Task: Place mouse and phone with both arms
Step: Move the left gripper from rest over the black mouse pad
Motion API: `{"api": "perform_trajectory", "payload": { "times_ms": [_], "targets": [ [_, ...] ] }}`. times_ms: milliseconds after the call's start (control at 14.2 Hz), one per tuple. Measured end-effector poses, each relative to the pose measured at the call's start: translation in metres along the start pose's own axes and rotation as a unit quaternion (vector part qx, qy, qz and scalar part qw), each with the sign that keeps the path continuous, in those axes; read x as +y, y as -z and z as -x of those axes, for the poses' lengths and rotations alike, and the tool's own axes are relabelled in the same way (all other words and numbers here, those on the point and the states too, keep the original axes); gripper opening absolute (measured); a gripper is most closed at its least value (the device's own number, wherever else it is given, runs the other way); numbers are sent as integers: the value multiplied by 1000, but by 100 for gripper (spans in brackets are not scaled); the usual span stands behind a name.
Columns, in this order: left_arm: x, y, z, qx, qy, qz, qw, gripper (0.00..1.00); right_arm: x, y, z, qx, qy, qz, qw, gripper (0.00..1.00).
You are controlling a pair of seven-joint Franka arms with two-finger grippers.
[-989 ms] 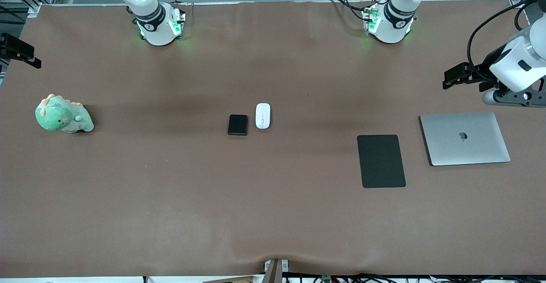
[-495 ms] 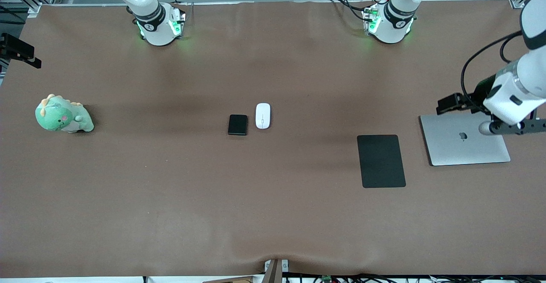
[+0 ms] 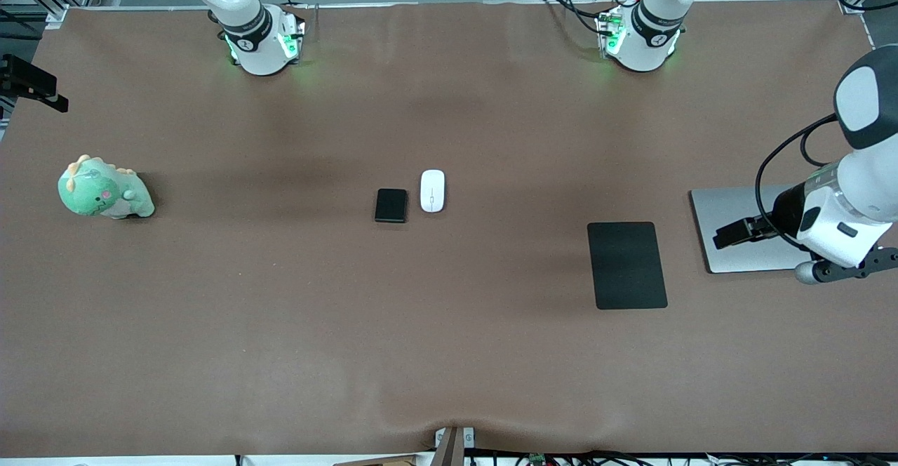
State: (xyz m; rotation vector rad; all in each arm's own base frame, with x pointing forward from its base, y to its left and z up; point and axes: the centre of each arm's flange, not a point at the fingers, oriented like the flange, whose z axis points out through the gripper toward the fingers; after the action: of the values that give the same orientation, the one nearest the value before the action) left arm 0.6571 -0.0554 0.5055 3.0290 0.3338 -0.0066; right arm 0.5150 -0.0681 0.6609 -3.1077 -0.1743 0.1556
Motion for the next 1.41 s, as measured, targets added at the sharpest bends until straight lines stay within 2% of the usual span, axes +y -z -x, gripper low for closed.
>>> {"api": "perform_trajectory", "payload": {
  "times_ms": [283, 565, 989, 1201, 1413],
  "targets": [
    [16, -14, -9, 24, 30, 12, 999, 100, 0, 0, 0, 0, 0, 0, 1000, 100],
    [49, -29, -5, 23, 42, 17, 999, 100, 0, 0, 0, -1, 0, 0, 1000, 100],
    [81, -42, 5, 17, 31, 18, 999, 100, 2, 0, 1, -1, -2, -1, 1000, 100],
    [115, -45, 21, 13, 42, 18, 999, 100, 3, 0, 1, -1, -3, -1, 1000, 100],
    [150, -54, 47, -13, 24, 5, 1000, 100, 3, 0, 1, -1, -3, -1, 1000, 100]
  ]
}}
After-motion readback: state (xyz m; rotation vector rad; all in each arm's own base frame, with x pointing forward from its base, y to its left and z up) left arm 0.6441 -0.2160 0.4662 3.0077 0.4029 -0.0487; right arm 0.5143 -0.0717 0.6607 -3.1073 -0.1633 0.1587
